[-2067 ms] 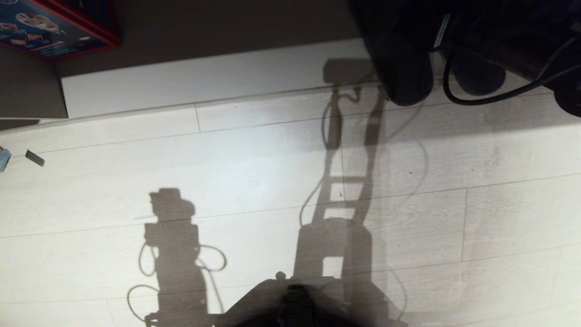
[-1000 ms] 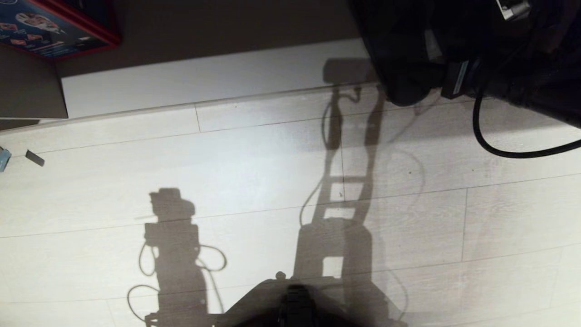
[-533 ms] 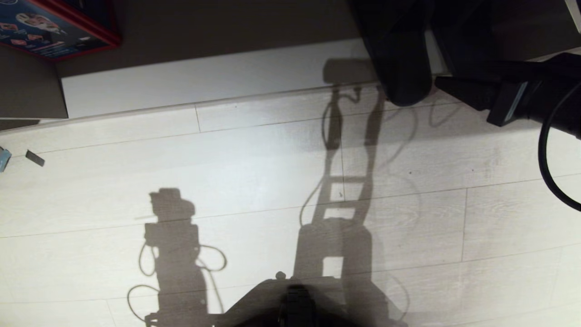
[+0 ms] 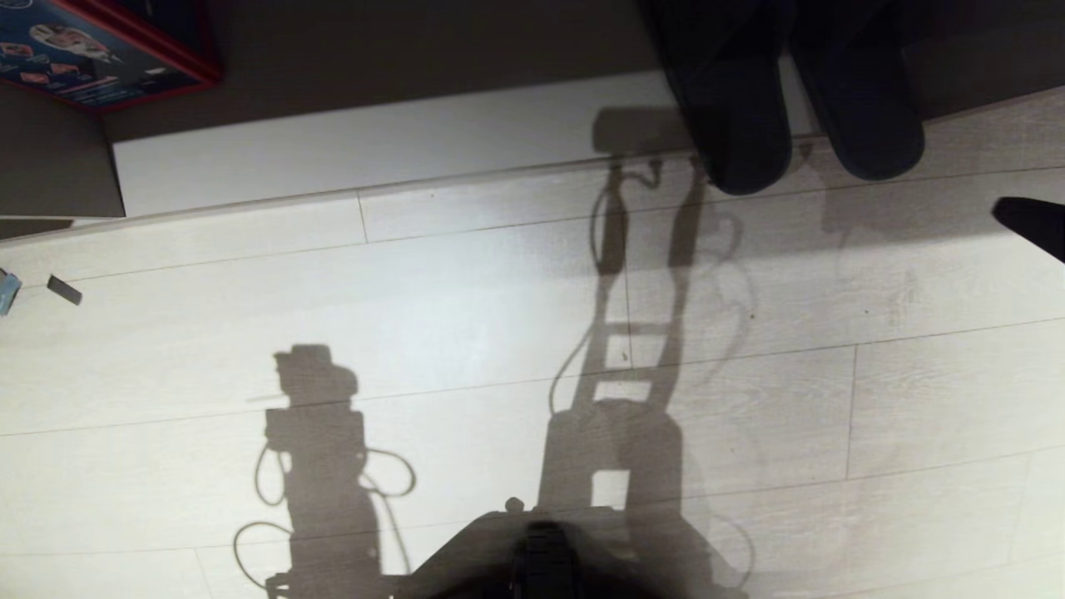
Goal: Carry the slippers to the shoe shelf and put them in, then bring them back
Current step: Pick up the slippers in the shoe cabinet
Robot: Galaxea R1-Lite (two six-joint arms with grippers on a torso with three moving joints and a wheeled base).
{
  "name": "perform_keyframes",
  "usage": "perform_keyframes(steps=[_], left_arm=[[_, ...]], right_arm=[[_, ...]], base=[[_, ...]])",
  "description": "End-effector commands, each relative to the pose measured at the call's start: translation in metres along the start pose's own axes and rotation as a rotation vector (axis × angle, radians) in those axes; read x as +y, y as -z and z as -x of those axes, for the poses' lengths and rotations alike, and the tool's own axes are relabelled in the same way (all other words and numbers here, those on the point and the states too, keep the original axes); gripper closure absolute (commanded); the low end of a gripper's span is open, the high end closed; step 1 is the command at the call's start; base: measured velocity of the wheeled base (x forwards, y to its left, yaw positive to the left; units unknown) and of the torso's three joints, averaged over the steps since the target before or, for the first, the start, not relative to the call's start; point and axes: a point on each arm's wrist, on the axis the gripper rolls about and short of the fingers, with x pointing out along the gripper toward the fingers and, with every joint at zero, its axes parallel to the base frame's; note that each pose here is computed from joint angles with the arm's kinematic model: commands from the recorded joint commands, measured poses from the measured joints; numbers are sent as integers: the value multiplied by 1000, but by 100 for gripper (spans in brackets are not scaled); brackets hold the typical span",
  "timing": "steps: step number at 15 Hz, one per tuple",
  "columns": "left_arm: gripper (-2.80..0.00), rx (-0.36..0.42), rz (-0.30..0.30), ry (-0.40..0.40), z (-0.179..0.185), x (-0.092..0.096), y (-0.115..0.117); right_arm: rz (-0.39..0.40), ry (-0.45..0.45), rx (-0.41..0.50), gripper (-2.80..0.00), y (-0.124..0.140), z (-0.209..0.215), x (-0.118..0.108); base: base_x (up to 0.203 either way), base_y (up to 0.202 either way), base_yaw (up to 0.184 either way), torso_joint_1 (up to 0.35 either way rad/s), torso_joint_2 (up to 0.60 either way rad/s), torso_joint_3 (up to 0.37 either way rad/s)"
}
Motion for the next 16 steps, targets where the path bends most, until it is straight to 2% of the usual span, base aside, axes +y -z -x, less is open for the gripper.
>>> perform_keyframes(steps=[1,4,7,12,15,16], left_arm=[[0,0,1,0,0,0,0],[0,0,1,0,0,0,0],[0,0,1,0,0,0,0],[0,0,1,0,0,0,0],[0,0,-1,0,0,0,0],[0,0,-1,1,0,0,0]], right_arm=[[11,67,-112,0,-6,50,1],[-1,144,-181,0,14,102,12],[-31,208,-186,0,48,133,26],[-138,190,3,0,147,145,43],[-167,231,43,0,170,161,50],[-167,274,100,0,177,163,51]], base=[[0,0,0,0,0,0],[0,0,0,0,0,0],[0,0,0,0,0,0],[0,0,0,0,0,0],[0,0,0,0,0,0],[0,0,0,0,0,0]])
